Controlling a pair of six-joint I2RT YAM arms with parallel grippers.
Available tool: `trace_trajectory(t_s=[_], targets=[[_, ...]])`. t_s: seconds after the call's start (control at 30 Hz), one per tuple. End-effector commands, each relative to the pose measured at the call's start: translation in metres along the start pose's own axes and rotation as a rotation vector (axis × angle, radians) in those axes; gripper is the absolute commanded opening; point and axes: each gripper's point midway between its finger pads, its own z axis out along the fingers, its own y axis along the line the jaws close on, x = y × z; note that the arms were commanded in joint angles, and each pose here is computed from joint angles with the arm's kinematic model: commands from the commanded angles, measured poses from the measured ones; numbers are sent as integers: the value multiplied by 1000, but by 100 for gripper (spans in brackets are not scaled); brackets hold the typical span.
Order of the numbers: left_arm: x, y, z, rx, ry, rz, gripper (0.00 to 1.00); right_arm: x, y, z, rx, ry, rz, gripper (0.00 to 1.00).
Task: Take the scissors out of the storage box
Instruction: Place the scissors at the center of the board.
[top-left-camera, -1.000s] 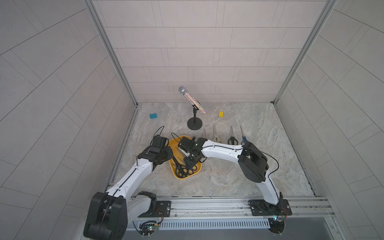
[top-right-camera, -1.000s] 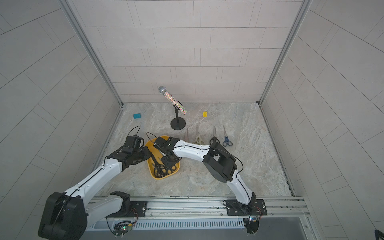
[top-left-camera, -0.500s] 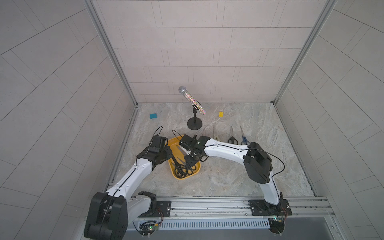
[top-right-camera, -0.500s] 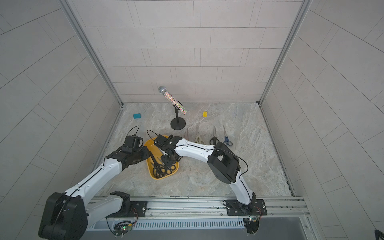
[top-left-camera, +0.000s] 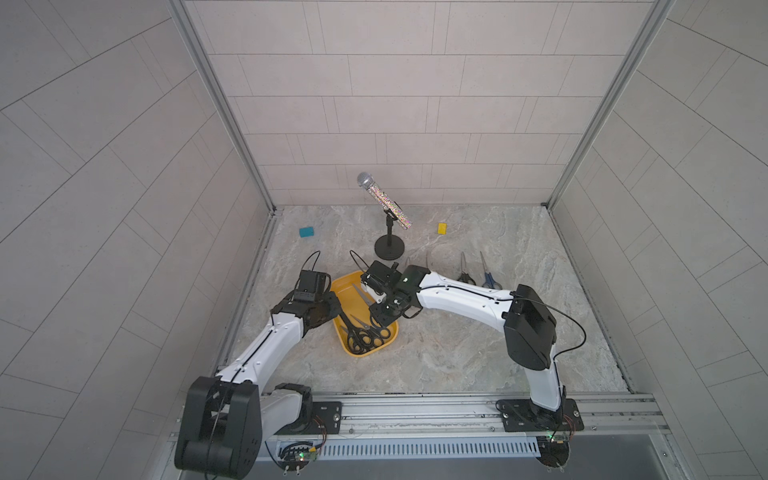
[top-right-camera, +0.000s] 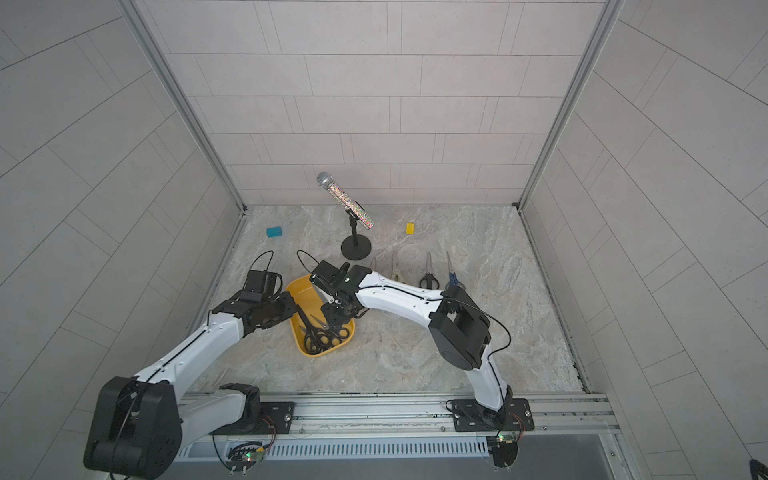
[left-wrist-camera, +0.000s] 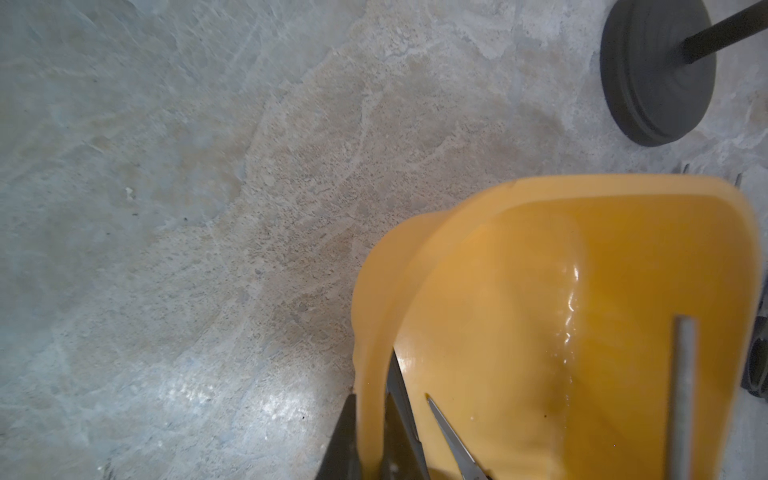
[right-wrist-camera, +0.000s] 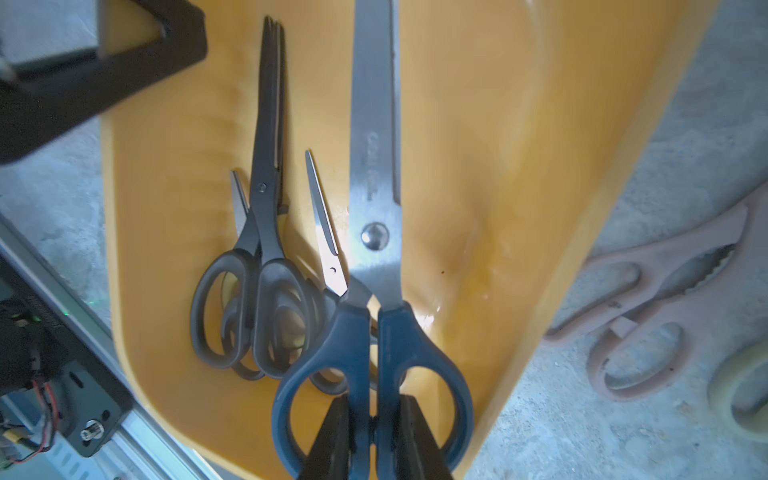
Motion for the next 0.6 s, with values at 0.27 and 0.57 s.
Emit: trace_trajectory(t_s=[0.27,0.57], targets=[[-17,-10,-8,39,-53,2,0,62,-108,-75,66,0,301,0],[-15,-17,-1,73,-23,-11,0,181,-212,-100,250,144,557,0]])
